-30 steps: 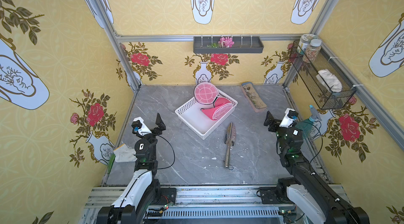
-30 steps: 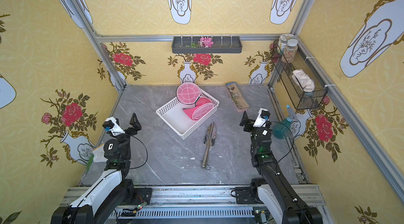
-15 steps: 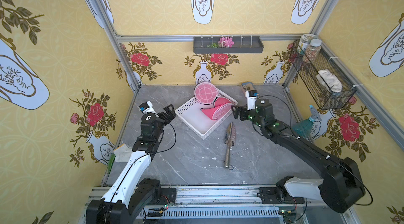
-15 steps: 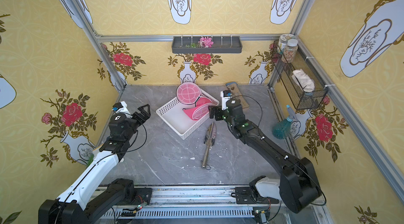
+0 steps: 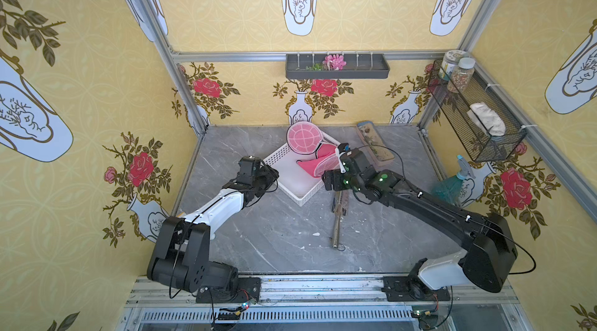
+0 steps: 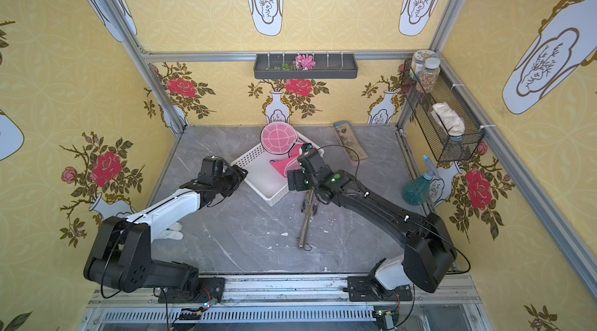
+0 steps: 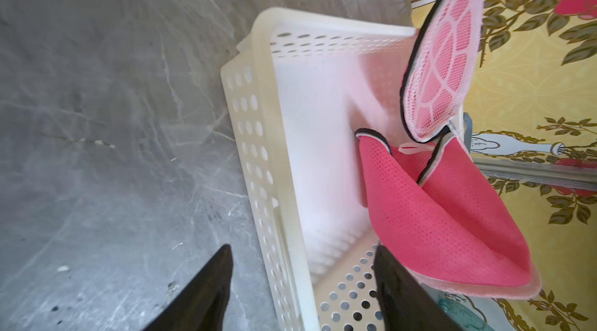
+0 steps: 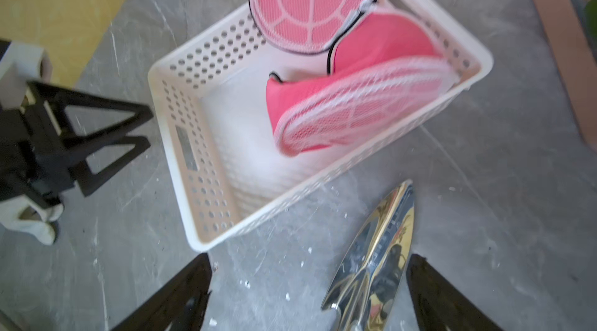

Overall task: Turn the laundry bag inside out
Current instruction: Adjust the bin at the center of the board, then adjust the distractor at the center of the board.

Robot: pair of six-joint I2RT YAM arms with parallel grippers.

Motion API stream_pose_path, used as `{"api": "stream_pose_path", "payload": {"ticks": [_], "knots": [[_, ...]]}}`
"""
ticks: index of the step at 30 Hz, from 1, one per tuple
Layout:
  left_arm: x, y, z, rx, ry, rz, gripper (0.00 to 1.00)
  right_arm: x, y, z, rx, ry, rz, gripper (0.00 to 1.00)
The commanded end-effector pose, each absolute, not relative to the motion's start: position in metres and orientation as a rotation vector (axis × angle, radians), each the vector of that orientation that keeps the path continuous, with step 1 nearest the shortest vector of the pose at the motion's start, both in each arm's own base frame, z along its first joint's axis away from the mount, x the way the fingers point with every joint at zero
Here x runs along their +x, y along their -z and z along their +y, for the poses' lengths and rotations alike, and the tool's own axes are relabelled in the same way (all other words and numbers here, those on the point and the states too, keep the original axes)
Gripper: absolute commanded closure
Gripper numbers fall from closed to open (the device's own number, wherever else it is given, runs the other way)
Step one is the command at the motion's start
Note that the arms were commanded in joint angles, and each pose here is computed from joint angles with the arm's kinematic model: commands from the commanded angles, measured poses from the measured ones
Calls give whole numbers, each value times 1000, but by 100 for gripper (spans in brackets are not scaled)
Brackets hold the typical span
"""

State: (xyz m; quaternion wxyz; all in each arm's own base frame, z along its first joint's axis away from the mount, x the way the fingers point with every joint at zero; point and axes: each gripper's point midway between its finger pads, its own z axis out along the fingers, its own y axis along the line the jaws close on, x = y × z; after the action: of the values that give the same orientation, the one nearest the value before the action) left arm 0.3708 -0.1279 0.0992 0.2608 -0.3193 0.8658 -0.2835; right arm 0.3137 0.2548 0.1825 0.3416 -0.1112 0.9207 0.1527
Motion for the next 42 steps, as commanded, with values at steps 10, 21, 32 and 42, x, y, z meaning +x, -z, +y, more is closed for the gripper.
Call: {"api": "stream_pose_path", "payload": {"ticks": [10, 21, 32, 42], "knots": [[401, -75, -133, -832, 721, 2414, 70, 201, -98, 233, -198, 46, 2769, 15], [422, -72, -112, -799, 645, 2414, 83, 193, -31, 236, -167, 86, 2943, 18], [433, -107, -108, -723, 635, 2349, 60, 234, -26, 161, -6, 241, 2948, 26], [430, -167, -97, -684, 625, 2203, 52, 252, -98, 225, -307, -203, 2654, 12]]}}
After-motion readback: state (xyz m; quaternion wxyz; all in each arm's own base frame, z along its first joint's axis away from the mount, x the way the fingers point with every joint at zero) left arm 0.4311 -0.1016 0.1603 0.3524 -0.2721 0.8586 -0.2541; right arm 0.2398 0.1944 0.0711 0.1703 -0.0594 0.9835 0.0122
